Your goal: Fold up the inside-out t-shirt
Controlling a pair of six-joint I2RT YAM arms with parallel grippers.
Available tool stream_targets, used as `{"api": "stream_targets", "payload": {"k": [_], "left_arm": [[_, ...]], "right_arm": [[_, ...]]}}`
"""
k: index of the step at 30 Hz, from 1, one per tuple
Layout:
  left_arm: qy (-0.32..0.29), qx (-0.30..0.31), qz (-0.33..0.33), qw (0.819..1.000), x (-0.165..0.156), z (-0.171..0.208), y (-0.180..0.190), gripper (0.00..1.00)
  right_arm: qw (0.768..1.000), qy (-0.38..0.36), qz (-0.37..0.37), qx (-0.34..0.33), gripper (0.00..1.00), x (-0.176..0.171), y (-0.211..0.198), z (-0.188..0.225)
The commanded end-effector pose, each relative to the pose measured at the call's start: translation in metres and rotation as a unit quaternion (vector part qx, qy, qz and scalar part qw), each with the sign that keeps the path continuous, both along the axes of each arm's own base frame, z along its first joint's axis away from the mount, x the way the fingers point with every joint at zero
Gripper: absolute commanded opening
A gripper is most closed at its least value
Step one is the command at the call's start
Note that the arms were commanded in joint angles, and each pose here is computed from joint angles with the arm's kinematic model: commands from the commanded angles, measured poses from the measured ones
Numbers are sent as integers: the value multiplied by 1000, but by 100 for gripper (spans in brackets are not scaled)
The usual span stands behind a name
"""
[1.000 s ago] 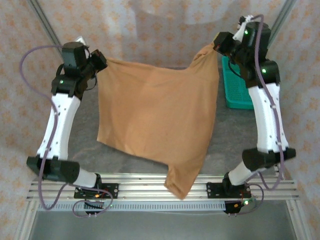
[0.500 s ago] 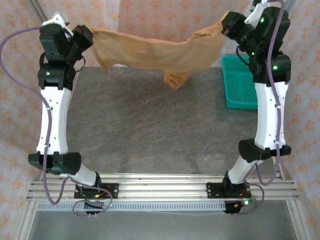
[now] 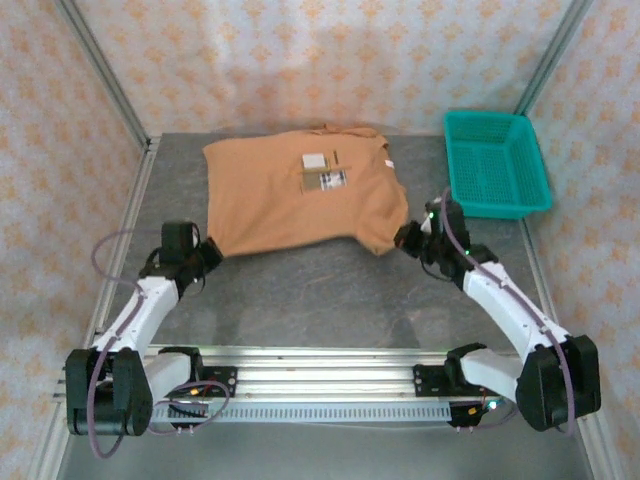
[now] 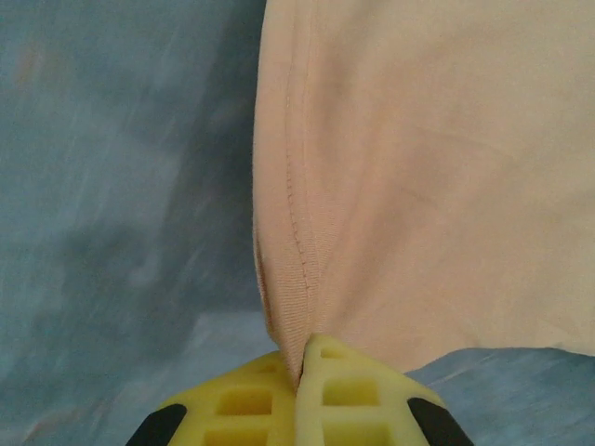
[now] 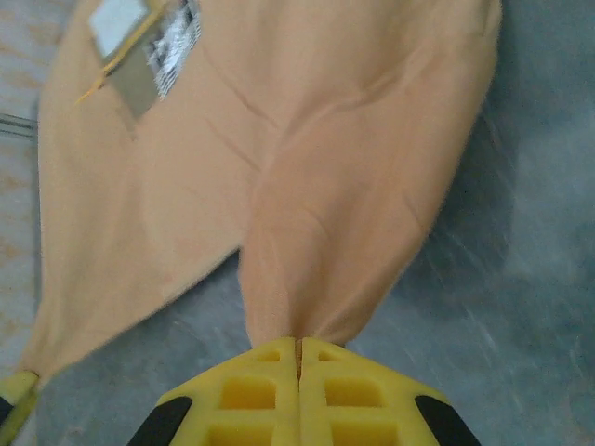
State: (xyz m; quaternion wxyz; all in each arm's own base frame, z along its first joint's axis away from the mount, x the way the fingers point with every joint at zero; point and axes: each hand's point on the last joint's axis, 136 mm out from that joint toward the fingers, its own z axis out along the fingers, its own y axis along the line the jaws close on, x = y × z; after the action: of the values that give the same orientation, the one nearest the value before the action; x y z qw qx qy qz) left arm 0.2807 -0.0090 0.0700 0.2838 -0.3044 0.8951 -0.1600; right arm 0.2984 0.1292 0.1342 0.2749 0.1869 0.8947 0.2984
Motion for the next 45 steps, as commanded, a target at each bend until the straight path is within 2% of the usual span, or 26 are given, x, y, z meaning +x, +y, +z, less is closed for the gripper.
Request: {"api": "stream_targets", "payload": {"k": [1,5,14,24,30,35,36,38,40,41,43,45], "left_arm": [[-21,-1,27,999,0,-6,6,0],[20,-6,29,999,-16,-23,4,0],[51,14,26,998,-33,-14,8,0],[71,-2,62,996,-58,-14,9,0],[76,29,144,986,-86,-5,30,0],[30,31,208,977,-104,9,44,0],[18,26,212,977,-105,11,44,8],[1,19,225,974,-109,13,45,30],[-10,11,225,974,-109,14,44,30],[-15,9,226,974,-108,15,44,32],[-22,14,227,974,-107,21,46,37],[-32,24,221,974,-102,33,48,38]], "right_arm": [[999,-20,-15,48,0,3,10,-8],[999,17,-9,48,0,-19,13,-36],[999,1,-12,36,0,-45,0,-18],[997,39,-10,67,1,-68,4,-38],[994,68,-15,85,2,-92,2,-51],[992,84,-31,91,6,-112,-5,-61],[991,86,-34,95,6,-114,-6,-62],[989,90,-35,108,8,-119,-5,-65],[988,94,-32,116,9,-124,-4,-67],[988,96,-29,119,13,-127,-3,-67],[987,100,-23,123,28,-132,-2,-66],[988,94,-15,119,32,-136,-3,-61]]}}
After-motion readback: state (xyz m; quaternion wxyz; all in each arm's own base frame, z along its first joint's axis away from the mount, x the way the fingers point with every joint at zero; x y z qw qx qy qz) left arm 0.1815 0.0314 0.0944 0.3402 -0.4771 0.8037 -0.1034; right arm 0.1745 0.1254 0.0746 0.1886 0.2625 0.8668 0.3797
